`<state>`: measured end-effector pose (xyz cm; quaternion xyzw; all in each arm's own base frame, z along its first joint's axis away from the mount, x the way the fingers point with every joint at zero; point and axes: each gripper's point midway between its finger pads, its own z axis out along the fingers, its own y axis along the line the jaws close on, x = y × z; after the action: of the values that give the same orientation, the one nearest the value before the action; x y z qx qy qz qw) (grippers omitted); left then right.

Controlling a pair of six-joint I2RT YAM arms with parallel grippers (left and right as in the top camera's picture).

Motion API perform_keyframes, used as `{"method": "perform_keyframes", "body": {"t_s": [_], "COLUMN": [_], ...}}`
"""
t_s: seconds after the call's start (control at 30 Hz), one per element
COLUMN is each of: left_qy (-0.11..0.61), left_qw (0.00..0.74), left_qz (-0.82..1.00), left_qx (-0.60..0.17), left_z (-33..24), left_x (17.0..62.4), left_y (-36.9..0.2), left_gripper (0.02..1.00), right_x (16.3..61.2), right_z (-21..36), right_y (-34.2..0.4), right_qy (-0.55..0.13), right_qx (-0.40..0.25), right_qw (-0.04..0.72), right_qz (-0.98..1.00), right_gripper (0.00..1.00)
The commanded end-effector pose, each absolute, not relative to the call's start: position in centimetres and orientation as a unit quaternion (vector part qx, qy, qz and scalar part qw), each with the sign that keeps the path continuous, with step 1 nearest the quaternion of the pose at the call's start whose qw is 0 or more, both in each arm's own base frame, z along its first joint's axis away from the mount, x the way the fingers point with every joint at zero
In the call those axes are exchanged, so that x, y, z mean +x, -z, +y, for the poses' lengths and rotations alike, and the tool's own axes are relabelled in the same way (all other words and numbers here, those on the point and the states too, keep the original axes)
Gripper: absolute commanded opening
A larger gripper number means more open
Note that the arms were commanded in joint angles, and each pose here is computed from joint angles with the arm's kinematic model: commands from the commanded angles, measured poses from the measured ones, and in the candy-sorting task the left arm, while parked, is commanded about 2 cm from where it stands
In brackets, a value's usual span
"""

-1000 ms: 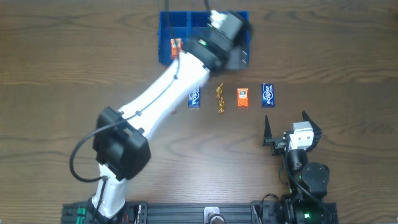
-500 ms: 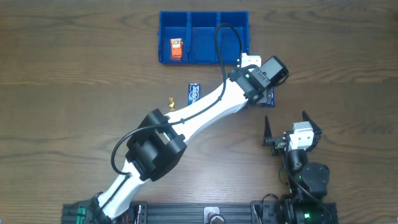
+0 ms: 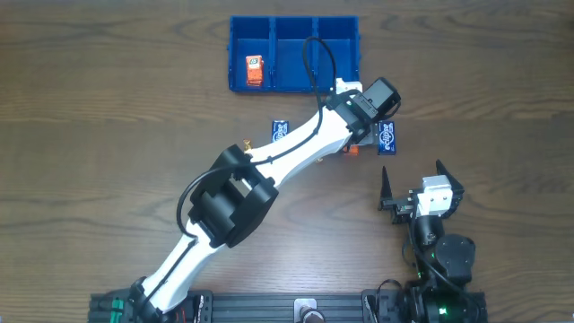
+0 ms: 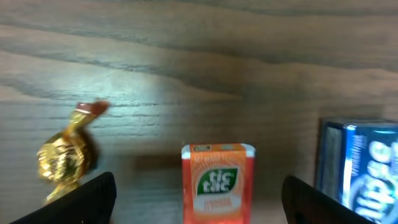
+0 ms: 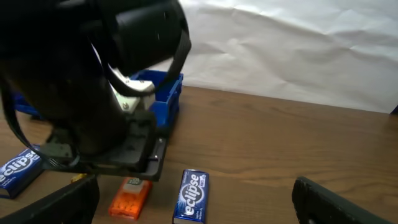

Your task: Sort Candies Into Trays

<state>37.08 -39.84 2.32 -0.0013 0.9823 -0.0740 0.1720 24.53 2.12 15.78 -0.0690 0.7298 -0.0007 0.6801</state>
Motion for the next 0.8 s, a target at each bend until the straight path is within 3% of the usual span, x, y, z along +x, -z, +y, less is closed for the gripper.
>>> {"method": "perform_keyframes", "body": {"t_s": [0.03,0.57,0.8], "left_qy": [0.078,0.065,0.064], "left_qw": [0.162,0.157,0.152], "left_qz": [0.984,0.985,0.985], "left_qx": [0.015,0.042,0.044], "left_z": [-40.4,-40.5,-40.6], "left_x": [37.1,36.3,36.1], "left_y": [-1.0,-0.3,0.3], "left_gripper": [0.847,0.759,0.595], "right_x": [24.5,24.5,24.5], "right_z": [2.1,2.1,2.1], "right_y": [-15.7,-15.6,-15.7], "right_qy": [0.006,0.006,0.006], "right_qx": [-0.073,-0.073,-0.073], "right_qw": [0.680,0.679,0.680], "right_qz": [0.730,0.730,0.730], "right_gripper": [0.998,0.998,0.998]}}
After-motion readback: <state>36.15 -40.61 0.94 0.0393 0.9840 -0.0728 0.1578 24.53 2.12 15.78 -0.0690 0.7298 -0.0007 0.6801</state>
